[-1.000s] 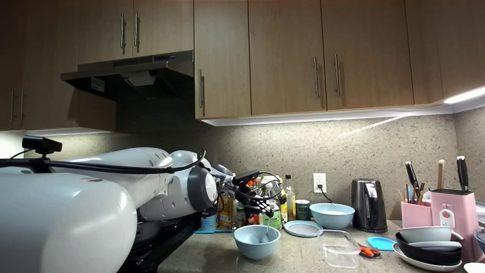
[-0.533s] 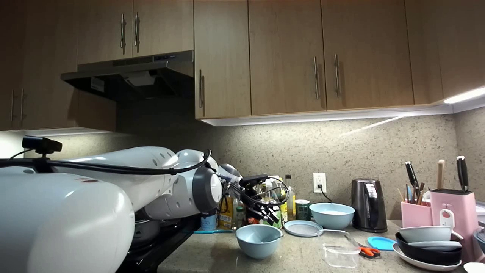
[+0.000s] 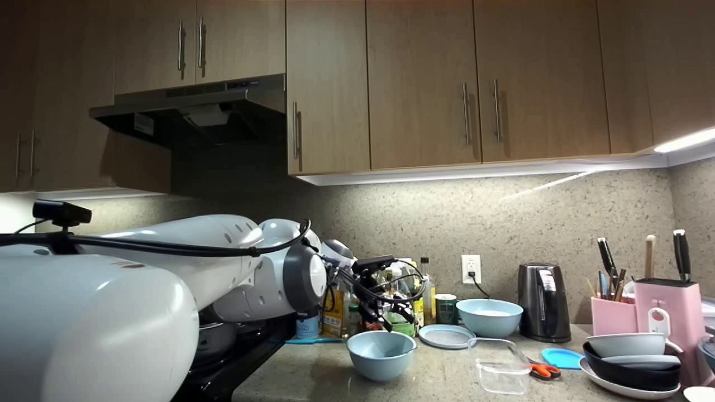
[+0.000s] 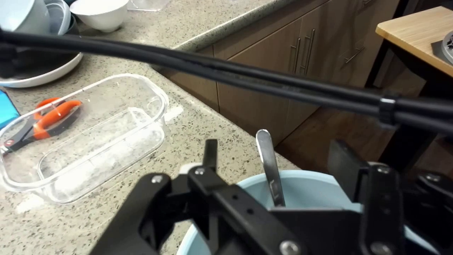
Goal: Use the spoon to stir the contents in the bowl
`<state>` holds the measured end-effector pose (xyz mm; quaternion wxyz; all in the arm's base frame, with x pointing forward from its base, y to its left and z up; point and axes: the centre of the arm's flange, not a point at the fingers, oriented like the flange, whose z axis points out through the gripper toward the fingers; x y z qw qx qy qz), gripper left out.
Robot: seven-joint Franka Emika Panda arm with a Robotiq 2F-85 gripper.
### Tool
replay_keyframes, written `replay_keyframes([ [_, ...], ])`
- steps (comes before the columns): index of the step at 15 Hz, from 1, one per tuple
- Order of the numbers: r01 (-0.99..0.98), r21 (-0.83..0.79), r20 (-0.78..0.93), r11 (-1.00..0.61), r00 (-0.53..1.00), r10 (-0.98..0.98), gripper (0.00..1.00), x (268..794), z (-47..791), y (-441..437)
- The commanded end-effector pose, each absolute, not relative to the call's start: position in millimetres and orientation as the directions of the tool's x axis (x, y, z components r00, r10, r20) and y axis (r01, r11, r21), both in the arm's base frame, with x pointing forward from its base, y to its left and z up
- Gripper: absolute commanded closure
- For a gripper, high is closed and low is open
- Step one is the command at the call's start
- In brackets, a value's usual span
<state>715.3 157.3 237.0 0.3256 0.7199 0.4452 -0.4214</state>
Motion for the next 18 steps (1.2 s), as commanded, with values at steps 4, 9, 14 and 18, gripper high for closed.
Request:
replay_keyframes([
  [4, 0.93, 0.111, -0.859, -0.35, 0.267, 0.437, 0.0, 700.9, 276.1, 186.2],
  [9, 0.938, 0.181, -0.795, -0.296, 0.317, 0.517, 0.0, 681.0, 292.8, 200.8],
  [14, 0.943, 0.159, -0.821, -0.292, 0.29, 0.492, 0.0, 713.7, 288.1, 213.5],
  [18, 0.942, 0.159, -0.823, -0.294, 0.291, 0.488, 0.0, 716.4, 285.3, 214.4],
])
